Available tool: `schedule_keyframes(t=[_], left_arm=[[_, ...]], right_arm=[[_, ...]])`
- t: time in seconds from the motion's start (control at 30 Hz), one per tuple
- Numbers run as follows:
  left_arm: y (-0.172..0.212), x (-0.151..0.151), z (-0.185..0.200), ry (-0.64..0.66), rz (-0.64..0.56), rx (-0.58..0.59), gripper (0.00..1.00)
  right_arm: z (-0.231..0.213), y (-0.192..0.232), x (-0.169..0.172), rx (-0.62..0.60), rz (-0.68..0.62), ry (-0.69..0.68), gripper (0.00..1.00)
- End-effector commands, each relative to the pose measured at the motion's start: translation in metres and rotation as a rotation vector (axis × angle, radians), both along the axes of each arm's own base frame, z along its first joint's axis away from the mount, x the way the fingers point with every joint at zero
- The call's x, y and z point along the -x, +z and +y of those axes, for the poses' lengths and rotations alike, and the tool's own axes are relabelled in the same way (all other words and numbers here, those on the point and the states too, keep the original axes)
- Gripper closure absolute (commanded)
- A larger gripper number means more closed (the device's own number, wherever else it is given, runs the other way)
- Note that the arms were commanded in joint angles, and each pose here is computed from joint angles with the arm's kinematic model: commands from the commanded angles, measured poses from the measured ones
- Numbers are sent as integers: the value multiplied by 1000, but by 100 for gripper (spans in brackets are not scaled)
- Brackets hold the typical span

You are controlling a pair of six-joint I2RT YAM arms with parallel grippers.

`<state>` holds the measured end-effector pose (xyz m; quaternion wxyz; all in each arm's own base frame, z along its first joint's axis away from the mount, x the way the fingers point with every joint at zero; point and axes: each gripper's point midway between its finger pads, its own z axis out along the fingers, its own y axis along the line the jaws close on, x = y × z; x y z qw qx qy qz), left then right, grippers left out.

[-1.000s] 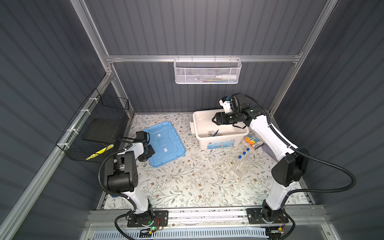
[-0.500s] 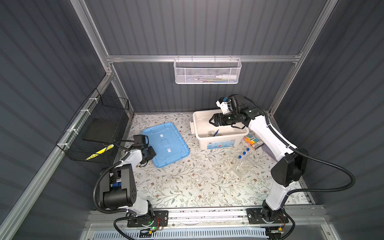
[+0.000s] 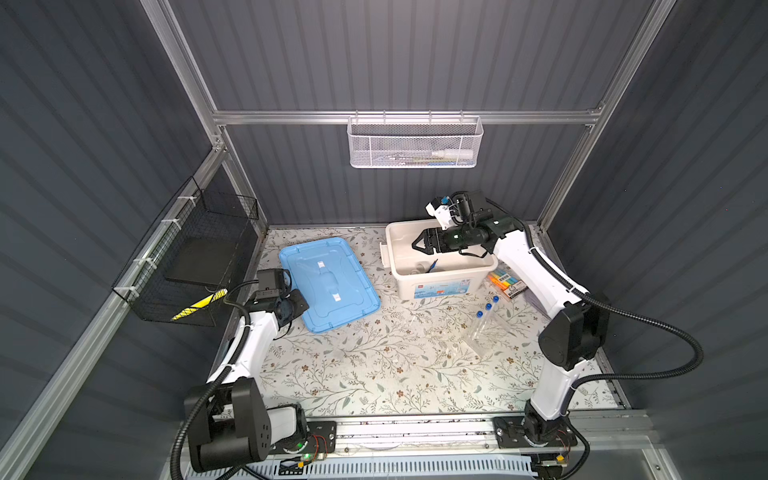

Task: Organize the chemistry lab equipment
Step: 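Lift the blue lid with the left gripper and tilt it toward the bin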

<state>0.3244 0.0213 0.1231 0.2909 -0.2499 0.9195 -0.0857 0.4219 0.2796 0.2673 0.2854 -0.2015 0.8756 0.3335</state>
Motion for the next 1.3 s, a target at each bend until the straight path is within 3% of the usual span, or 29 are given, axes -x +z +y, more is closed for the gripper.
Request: schedule_keyframes(t=[0.0, 0.53, 0.83, 1.27], left_arm=[[37, -6, 1, 38, -93, 19, 100], [101, 1, -13, 38, -252, 99, 100], [123, -8, -35, -24, -312, 128, 100], [151, -23, -65, -104, -387, 155, 100]], right_arm=[[9, 8, 2, -51, -18, 40, 21], [10, 13, -7, -182, 10, 14, 15], [8, 20, -14, -294, 30, -5, 5], [14, 23, -16, -404, 75, 12, 3]])
